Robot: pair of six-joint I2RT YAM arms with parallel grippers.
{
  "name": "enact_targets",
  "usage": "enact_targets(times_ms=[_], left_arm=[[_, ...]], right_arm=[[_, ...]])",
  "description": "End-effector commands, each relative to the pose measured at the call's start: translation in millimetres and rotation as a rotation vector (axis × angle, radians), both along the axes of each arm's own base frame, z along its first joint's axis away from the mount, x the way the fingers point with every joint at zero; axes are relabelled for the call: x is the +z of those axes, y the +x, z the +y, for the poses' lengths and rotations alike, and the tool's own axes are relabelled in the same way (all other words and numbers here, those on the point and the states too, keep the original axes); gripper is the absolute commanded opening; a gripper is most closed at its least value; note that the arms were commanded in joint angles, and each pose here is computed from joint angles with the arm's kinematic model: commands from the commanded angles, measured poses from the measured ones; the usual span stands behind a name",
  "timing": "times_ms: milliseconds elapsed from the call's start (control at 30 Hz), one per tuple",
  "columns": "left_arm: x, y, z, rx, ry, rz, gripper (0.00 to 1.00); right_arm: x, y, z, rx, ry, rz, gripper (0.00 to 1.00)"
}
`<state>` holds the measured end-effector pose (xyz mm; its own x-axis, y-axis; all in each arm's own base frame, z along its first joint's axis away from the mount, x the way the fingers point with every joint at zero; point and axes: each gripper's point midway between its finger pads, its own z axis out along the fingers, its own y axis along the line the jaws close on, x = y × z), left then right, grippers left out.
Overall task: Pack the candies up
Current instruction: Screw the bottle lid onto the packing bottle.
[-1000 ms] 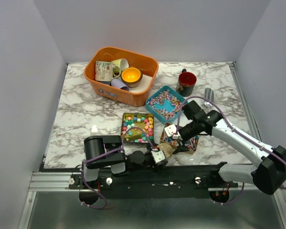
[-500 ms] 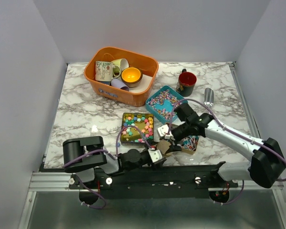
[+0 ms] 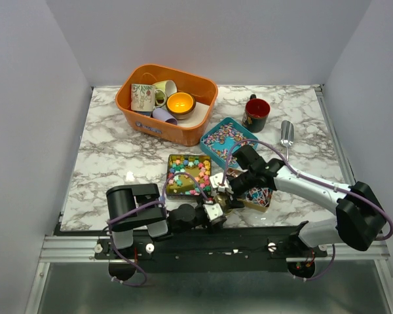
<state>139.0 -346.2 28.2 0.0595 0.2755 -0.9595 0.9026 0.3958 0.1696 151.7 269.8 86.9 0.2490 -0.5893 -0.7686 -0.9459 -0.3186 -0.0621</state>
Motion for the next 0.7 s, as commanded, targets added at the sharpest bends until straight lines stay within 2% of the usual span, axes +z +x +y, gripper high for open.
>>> enact_targets(times_ms=[0,400,433,667], left_arm=[[-2,5,3,0.016,-0.021,0.024,0.96],[-7,8,4,0.015,-0.014,0.057,0.83],[-7,7,3,0.008,-0.013,0.062,0.79],[-11,7,3,0.006,0.000,0.071,0.76]], right_arm=[[-6,8,-3,-0.023,-0.040,-0.040,0.73],[47,21,-22,-0.109,0.037,-0.060,0.73],[45,22,-25,-0.108,0.031,-0.068,0.74],[26,16,-29,0.042,0.009,-0.088,0.75]])
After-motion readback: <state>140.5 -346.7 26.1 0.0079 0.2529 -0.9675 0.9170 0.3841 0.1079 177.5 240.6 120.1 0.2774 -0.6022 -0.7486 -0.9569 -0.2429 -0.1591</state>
